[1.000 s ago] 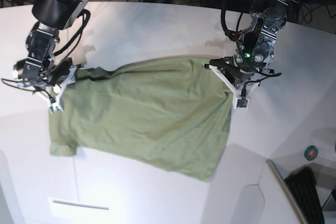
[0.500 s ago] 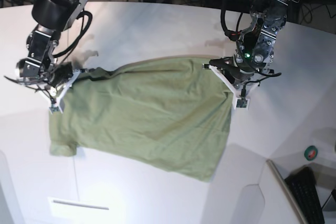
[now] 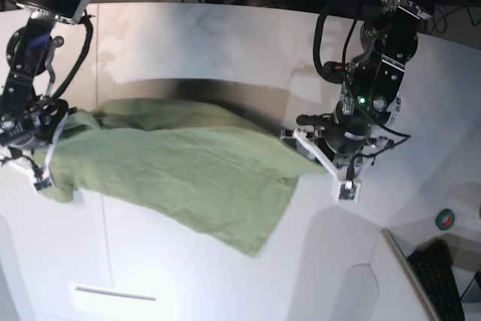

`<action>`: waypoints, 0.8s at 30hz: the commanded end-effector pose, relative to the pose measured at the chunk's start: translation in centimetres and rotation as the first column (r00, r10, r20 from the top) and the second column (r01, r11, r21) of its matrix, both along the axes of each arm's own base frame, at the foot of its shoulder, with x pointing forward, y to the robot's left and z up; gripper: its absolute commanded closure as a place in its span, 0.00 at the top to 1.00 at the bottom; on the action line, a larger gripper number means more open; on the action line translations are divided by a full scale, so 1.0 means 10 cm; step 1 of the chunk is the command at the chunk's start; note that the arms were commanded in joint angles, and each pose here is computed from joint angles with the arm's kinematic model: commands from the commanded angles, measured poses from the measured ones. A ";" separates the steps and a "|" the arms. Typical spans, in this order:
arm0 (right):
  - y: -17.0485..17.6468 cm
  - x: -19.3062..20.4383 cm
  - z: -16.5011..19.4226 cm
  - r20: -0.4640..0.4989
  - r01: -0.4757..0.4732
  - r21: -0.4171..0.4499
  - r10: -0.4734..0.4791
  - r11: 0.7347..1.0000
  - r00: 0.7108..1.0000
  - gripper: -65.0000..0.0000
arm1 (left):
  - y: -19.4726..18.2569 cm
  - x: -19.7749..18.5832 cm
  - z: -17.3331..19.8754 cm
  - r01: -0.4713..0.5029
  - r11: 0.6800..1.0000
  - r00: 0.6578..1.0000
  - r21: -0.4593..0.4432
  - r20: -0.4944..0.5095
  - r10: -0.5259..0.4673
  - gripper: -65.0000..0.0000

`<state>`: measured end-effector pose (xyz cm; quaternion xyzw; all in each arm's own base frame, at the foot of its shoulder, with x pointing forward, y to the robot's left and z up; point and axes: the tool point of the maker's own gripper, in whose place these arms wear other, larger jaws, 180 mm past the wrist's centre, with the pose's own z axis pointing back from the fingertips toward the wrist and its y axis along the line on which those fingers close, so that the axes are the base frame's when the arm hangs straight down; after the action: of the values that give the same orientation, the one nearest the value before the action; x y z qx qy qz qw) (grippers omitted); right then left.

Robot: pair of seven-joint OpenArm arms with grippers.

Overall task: Layout the t-shirt on the table in an organized manner, then fold the t-shirt properly
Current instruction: 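Lift the stretched shirt with both grippers and lay it flat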

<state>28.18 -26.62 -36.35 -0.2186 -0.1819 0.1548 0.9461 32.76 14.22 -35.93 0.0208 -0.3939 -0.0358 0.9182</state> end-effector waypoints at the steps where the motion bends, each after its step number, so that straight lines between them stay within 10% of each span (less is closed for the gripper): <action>1: -0.03 0.24 0.20 0.064 -0.033 -0.036 0.035 0.999 0.997 0.00 | -0.04 0.18 0.21 0.000 1.000 0.997 -0.006 0.078 0.001 0.00; 14: -0.19 0.72 -0.02 -0.095 -0.062 -0.040 0.058 0.997 0.994 0.00 | -0.22 0.52 0.28 -0.027 0.998 0.997 -0.052 0.067 0.030 0.00; 24: -0.27 1.93 1.37 0.238 -0.149 -0.154 0.183 0.977 0.954 0.00 | -0.03 1.56 1.36 -0.068 0.997 0.955 -0.037 0.286 0.076 0.00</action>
<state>46.87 -28.95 -24.61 -0.2712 -0.2868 0.2275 0.8902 47.71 14.10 -24.28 0.0267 -0.4970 0.0071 0.8673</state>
